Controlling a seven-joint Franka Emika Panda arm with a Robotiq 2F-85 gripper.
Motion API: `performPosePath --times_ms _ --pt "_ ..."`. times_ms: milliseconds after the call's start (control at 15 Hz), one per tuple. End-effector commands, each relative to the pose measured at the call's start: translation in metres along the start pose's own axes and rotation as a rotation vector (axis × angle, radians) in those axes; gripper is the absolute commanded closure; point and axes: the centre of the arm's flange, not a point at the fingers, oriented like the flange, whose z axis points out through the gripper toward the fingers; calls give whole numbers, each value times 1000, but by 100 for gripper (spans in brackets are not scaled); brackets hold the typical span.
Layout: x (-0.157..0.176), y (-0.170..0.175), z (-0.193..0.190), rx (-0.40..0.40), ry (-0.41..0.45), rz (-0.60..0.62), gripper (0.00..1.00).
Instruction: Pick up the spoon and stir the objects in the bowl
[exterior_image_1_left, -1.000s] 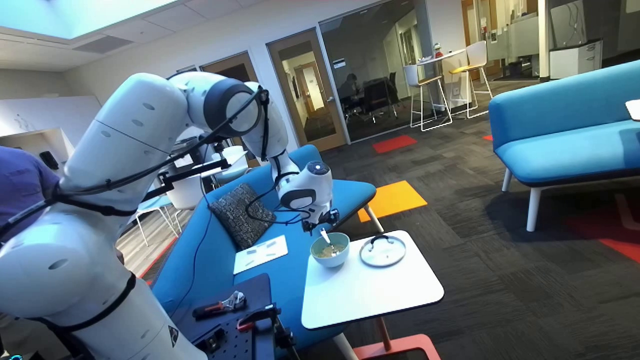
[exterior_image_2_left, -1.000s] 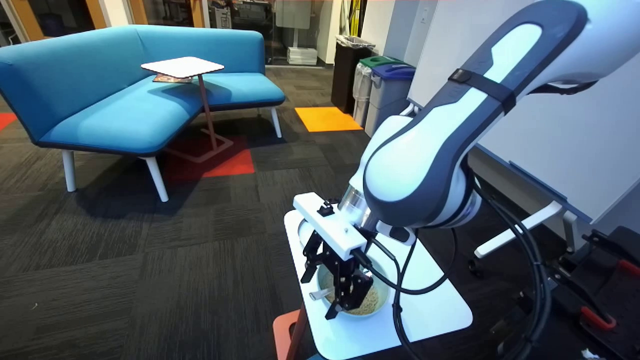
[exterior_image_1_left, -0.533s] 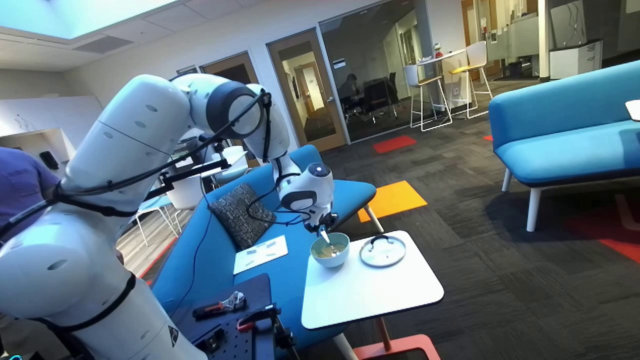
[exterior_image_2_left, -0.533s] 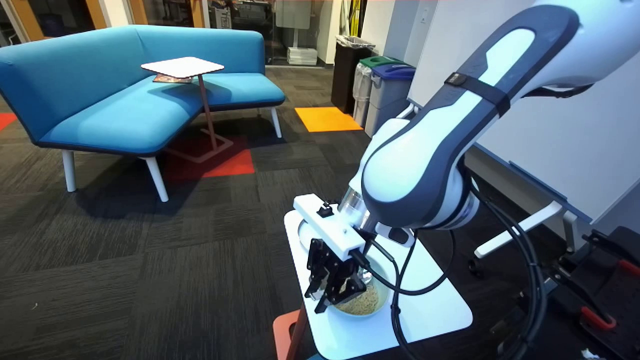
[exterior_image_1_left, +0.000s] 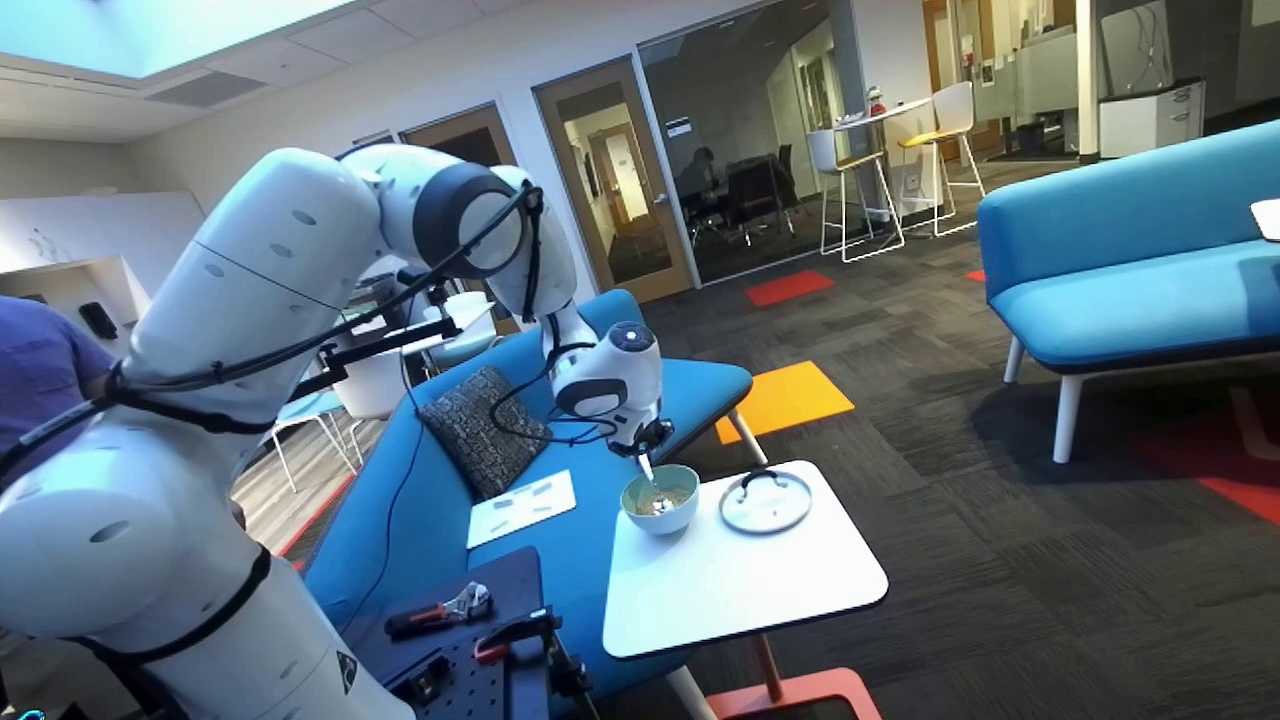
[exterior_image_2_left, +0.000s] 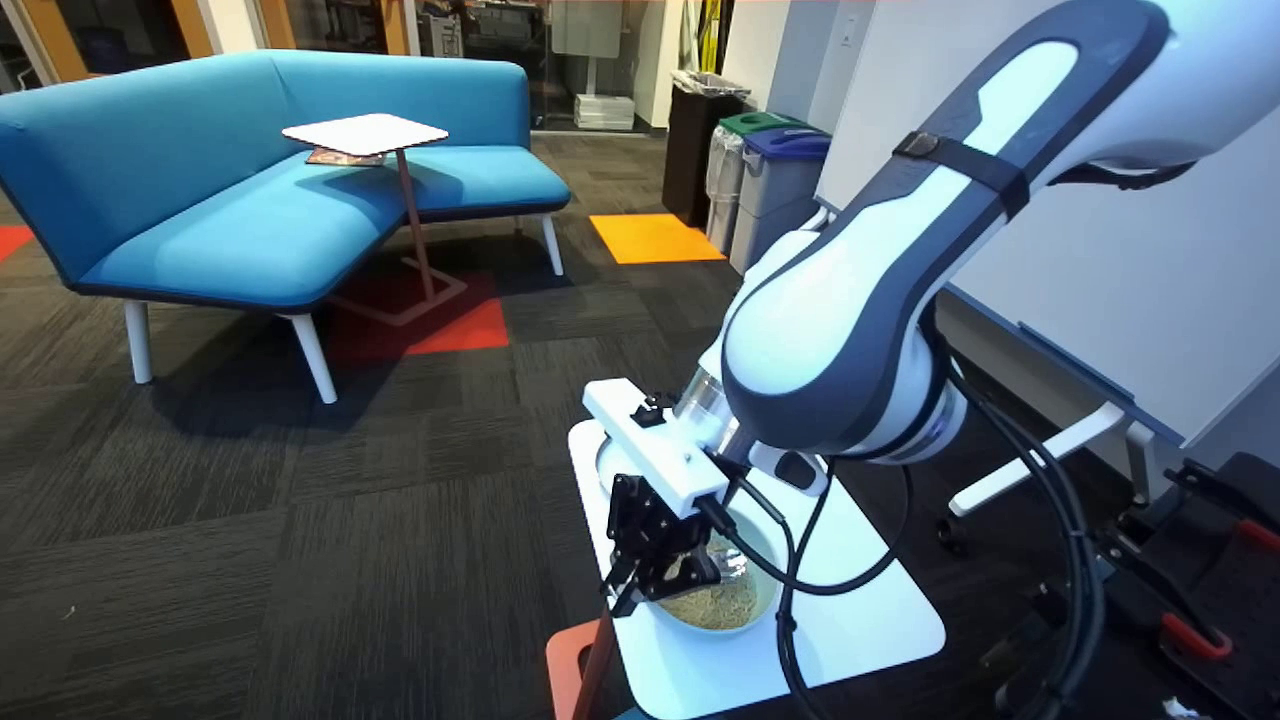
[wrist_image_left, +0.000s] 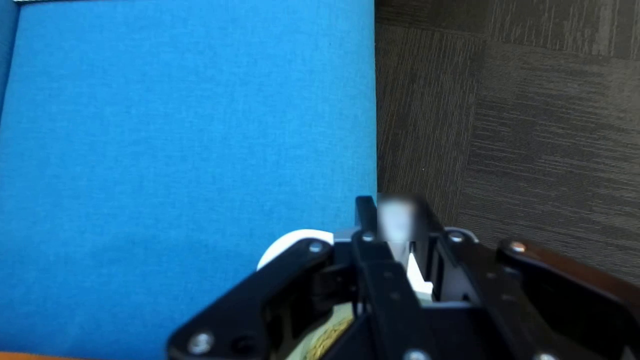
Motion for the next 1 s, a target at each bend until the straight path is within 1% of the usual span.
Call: performPosePath --times_ms 0,133,333,533,733,800,933 --pt "0 12 -25 39 -64 -37 95" --pt "2 14 -37 66 -126 -65 95" --pt "6 14 -63 118 -245 -115 95" --pt "14 12 -92 152 -408 -145 95" --pt "23 12 -111 144 -546 -158 95" --pt "30 13 -112 126 -582 -154 95" --pt "47 18 -108 102 -622 -146 95"
